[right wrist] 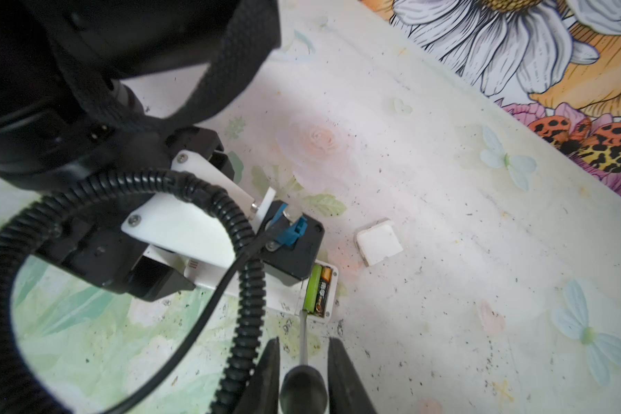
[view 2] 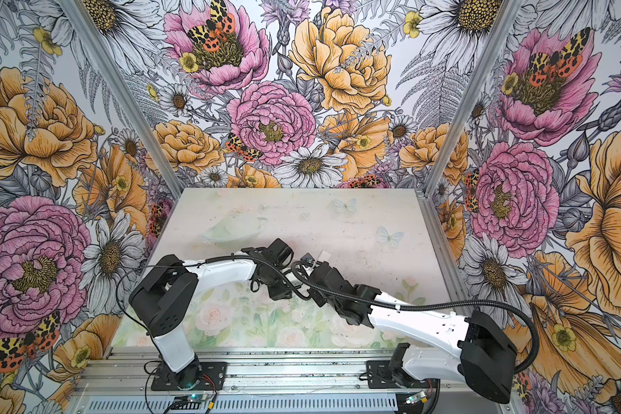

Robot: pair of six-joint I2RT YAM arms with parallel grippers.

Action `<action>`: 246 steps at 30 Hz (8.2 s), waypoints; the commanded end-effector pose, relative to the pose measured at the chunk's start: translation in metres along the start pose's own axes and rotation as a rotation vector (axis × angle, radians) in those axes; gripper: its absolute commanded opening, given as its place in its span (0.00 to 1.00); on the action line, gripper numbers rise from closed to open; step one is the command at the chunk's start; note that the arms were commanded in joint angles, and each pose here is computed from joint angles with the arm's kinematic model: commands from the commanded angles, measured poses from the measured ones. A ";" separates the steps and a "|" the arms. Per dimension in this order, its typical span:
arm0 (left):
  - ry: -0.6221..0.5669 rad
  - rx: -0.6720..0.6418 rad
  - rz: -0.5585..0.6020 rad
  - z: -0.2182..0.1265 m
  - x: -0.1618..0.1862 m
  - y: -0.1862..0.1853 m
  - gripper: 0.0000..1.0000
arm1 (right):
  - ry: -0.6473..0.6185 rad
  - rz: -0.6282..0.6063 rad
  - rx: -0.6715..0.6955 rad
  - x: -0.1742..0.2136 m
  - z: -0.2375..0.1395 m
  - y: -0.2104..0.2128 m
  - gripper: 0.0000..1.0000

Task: Unload the batteries from the remote control

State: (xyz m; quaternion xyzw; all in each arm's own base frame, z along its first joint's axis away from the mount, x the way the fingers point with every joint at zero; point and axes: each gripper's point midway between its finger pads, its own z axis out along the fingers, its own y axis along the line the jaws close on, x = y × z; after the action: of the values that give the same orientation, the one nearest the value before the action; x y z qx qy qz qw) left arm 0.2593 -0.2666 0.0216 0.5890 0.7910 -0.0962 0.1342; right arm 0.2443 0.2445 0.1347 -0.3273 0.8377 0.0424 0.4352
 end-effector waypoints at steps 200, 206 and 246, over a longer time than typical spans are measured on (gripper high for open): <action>-0.552 -0.373 0.261 -0.101 -0.112 0.005 0.00 | 0.356 0.663 -0.722 -0.061 -0.057 -0.024 0.23; -0.548 -0.366 0.269 -0.098 -0.112 0.002 0.00 | 0.371 0.663 -0.718 -0.056 -0.055 -0.022 0.28; -0.830 -0.325 -0.483 -0.204 -0.118 0.033 0.99 | 0.177 0.653 -0.058 -0.027 -0.083 -0.117 0.00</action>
State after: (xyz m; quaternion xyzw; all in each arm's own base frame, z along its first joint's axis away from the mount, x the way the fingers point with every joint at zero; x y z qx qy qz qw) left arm 0.3034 -0.3082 0.2044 0.3974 0.7615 -0.1520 0.4889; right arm 0.2507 0.1665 0.2259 -0.0989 0.9293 0.2439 0.2591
